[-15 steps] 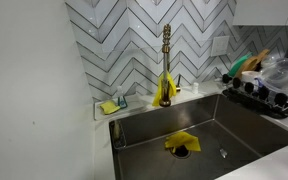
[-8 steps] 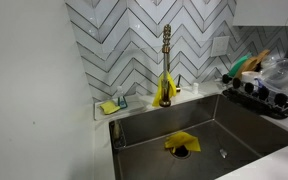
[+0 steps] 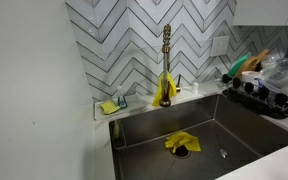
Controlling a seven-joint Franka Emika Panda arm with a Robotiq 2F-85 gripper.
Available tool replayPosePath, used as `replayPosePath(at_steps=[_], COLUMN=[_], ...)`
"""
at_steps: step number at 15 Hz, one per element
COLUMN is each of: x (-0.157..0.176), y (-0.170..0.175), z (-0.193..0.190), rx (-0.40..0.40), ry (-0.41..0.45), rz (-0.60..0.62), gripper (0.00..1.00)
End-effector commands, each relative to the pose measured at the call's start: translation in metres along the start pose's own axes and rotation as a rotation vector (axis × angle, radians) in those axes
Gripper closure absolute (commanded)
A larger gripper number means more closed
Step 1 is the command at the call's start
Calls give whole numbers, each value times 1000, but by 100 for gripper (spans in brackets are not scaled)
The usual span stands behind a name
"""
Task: Put the wooden coaster on top of the silver cup.
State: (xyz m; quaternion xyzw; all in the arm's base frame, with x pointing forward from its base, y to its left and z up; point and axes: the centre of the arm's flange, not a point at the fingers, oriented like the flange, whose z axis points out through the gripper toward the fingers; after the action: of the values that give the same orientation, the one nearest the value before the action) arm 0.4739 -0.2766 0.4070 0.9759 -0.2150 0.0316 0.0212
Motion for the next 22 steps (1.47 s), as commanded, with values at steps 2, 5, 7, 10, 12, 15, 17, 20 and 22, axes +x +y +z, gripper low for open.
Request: replayPosePath(at_steps=[2, 5, 7, 10, 12, 15, 17, 20, 22], x=[26, 33, 25, 27, 27, 27, 26, 27, 26], y=[-15, -17, -21, -21, -21, -19, -20, -11, -4], z=[25, 40, 34, 36, 35, 49, 57, 66, 69], rx=[65, 89, 73, 75, 75, 162, 221, 241, 240], ry=[-11, -11, -21, -23, -20, -21, -32, -29, -30], rz=[-44, -65, -52, -54, -55, -38, -20, 5, 25], gripper=[0, 0, 0, 0, 0, 0, 0, 0, 0])
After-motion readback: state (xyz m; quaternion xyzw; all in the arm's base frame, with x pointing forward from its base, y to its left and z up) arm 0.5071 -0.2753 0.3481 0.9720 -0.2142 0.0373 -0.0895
